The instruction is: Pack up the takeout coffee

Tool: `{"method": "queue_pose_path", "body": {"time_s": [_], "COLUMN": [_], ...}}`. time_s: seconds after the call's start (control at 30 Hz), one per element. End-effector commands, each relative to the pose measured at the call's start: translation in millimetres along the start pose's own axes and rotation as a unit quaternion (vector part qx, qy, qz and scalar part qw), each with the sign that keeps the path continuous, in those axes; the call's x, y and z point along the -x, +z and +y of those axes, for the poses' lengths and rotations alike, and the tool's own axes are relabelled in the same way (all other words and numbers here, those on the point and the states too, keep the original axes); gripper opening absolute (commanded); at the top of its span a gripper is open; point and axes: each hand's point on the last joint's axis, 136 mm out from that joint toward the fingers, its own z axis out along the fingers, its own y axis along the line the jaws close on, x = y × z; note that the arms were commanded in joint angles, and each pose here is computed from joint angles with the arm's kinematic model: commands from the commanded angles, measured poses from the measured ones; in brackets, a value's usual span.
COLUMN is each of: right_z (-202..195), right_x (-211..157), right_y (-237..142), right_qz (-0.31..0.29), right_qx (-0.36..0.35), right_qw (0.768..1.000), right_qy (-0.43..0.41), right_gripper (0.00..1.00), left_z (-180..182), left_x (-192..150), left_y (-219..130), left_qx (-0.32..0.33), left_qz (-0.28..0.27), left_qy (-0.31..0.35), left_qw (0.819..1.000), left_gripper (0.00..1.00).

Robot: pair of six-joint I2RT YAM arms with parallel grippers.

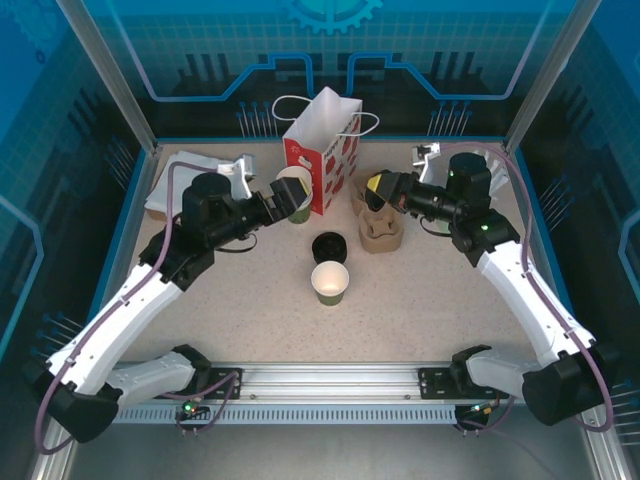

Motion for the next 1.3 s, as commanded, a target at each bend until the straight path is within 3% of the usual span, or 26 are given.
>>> {"method": "queue_pose_path", "body": {"time_s": [0.0, 0.13, 0.47, 0.9, 1.27], "right_z": [33, 56, 94, 126, 126], "right_x": [-5, -15, -36, -46, -52], "right_y": [-12, -21, -36, -43, -39], "right_qz": [0.005, 0.018, 0.063, 0.081, 0.097], "right_qx": [0.076, 0.131, 0.204, 0.241, 0.243], "right_qw": [0.987, 0.971, 0.940, 0.918, 0.915], "right_qy": [-0.138, -0.200, -0.267, -0.304, -0.308], "right_gripper": [0.12, 0.12, 0.12, 0.11, 0.11], "left_z": [-29, -61, -111, -119, -124], "left_x": [-15, -18, -28, -49, -49], "left_y": [9, 16, 22, 37, 39], "left_qx": [-0.071, -0.116, -0.214, -0.213, -0.224], "left_qz": [0.080, 0.140, 0.222, 0.264, 0.265], "left_qy": [-0.136, -0.176, -0.166, -0.162, -0.161], "left_qw": [0.985, 0.967, 0.937, 0.927, 0.924], "left_gripper": [0.99, 0.99, 0.99, 0.97, 0.92]}}
